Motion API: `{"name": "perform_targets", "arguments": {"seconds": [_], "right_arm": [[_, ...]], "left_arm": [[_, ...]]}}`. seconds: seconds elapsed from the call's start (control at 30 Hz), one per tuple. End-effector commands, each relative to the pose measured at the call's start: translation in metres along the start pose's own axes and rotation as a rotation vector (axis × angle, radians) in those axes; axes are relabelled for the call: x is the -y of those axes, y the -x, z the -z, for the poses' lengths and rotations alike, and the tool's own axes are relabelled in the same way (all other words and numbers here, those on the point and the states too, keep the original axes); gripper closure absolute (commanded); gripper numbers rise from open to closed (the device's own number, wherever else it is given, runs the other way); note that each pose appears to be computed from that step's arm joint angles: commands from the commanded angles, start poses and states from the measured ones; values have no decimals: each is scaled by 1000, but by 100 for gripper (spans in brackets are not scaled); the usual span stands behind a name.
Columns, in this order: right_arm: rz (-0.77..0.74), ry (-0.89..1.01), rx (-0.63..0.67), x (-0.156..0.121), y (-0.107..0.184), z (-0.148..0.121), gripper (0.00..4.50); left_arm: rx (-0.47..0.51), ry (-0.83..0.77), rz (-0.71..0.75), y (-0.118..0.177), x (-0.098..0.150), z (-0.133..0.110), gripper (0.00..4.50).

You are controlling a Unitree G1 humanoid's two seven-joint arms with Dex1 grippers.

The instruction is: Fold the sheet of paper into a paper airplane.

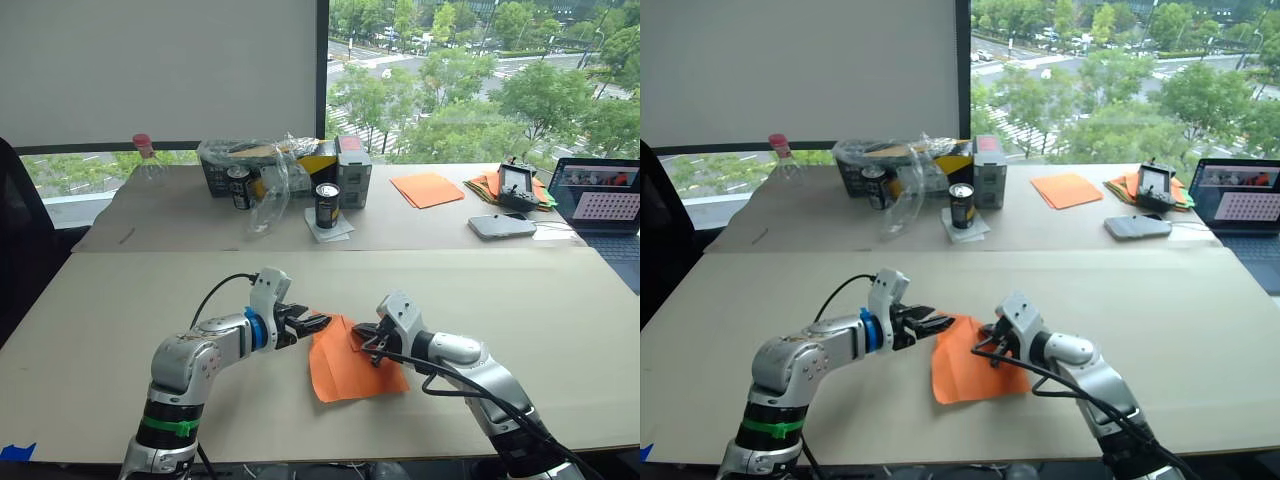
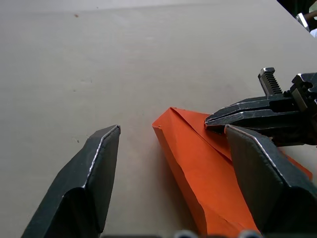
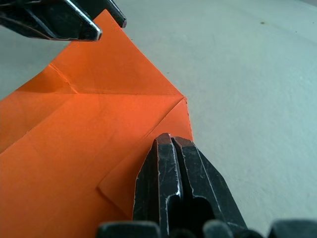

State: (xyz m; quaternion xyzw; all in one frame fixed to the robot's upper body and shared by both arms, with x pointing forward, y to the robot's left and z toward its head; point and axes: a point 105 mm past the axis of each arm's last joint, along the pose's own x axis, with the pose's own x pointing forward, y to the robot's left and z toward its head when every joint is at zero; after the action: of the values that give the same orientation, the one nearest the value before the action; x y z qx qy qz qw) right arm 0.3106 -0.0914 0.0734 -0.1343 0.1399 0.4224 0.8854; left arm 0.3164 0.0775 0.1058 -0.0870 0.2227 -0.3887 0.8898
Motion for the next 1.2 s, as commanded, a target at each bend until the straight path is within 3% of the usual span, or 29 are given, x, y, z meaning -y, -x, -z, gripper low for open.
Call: {"name": "perform_targets", "arguments": {"seconds": [0.03,0.23,0.37,0.7,1.03,1.2], "right_arm": [[4,-29,-33,-3,-2,4,450],[36,-30,49,4,1,-25,450],[62,-12,90,8,3,-43,450],[74,-23,83,7,1,-39,450],[39,-112,-14,-7,5,-6,450],[42,-127,-13,-6,5,-4,450]], "left_arm": [[9,-43,19,-2,4,-7,242],[-10,-86,23,-10,1,-9,445],[19,-190,35,-17,-2,-25,449],[61,-407,46,-19,-12,-43,449],[64,-547,88,-18,10,-22,449],[95,-663,52,-20,13,-19,449]]}}
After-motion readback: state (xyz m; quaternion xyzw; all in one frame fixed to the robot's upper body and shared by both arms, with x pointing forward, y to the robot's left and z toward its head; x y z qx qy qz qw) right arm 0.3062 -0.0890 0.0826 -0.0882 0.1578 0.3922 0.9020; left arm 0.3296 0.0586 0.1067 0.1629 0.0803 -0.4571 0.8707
